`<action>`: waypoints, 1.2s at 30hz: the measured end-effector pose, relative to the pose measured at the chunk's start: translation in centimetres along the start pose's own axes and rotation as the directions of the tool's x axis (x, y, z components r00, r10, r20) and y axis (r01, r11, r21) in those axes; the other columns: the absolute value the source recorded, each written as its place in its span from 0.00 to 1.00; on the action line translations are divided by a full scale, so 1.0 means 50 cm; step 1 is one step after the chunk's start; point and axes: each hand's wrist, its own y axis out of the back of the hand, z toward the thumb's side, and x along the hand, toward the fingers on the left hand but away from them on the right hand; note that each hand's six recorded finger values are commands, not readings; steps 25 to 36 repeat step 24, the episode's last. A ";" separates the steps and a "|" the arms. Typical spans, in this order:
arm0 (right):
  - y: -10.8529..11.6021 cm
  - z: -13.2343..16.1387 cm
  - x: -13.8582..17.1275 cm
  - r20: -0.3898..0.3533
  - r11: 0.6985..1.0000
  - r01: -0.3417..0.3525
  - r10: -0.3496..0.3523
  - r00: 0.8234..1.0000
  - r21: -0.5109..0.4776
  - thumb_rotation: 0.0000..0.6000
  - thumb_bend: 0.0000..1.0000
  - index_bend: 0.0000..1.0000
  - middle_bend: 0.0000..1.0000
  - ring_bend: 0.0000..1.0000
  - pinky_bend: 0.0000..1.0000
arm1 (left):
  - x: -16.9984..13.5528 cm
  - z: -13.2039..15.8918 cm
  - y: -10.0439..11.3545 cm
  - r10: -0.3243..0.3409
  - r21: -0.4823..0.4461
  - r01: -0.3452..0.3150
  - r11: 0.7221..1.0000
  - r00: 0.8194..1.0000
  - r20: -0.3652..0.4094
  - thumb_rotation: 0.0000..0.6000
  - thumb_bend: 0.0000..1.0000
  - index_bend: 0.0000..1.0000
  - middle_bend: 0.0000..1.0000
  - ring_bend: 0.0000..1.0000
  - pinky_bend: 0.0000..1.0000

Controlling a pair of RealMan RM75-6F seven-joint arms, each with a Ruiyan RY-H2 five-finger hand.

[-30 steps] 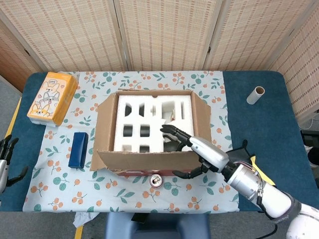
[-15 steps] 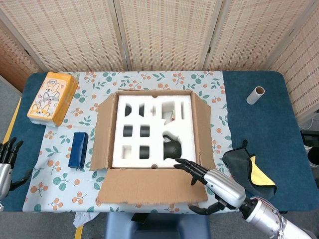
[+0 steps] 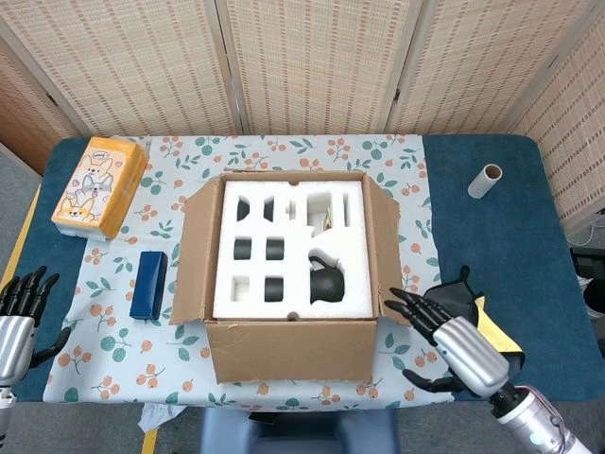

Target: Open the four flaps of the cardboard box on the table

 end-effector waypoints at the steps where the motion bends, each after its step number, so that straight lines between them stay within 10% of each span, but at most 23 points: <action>1: -0.002 -0.017 0.002 0.018 0.999 0.021 -0.022 1.000 0.039 1.00 0.34 0.00 0.00 0.00 0.00 | 0.000 0.001 -0.001 -0.002 0.003 0.002 1.000 1.000 0.000 1.00 0.38 0.00 0.00 0.00 0.00; 7: -0.014 -0.120 0.026 0.147 0.933 0.131 -0.189 0.971 0.335 1.00 0.34 0.00 0.00 0.00 0.00 | 0.002 0.002 -0.012 -0.027 0.021 0.027 0.999 1.000 -0.011 1.00 0.38 0.00 0.00 0.00 0.00; 12: -0.034 -0.198 0.067 0.274 0.839 0.176 -0.356 0.894 0.516 1.00 0.34 0.00 0.00 0.00 0.00 | 0.005 0.003 -0.023 -0.048 0.039 0.048 0.998 0.999 -0.019 1.00 0.38 0.00 0.00 0.00 0.00; 19: -0.040 -0.280 0.144 0.391 0.828 0.172 -0.422 0.818 0.534 1.00 0.34 0.00 0.00 0.00 0.00 | 0.011 0.010 -0.042 -0.072 0.068 0.074 0.995 0.997 -0.032 1.00 0.38 0.00 0.00 0.00 0.00; 36: -0.044 -0.284 0.161 0.408 0.860 0.184 -0.401 0.820 0.475 1.00 0.34 0.00 0.00 0.00 0.00 | 0.010 0.015 -0.050 -0.083 0.075 0.086 0.994 0.996 -0.036 1.00 0.38 0.00 0.00 0.00 0.00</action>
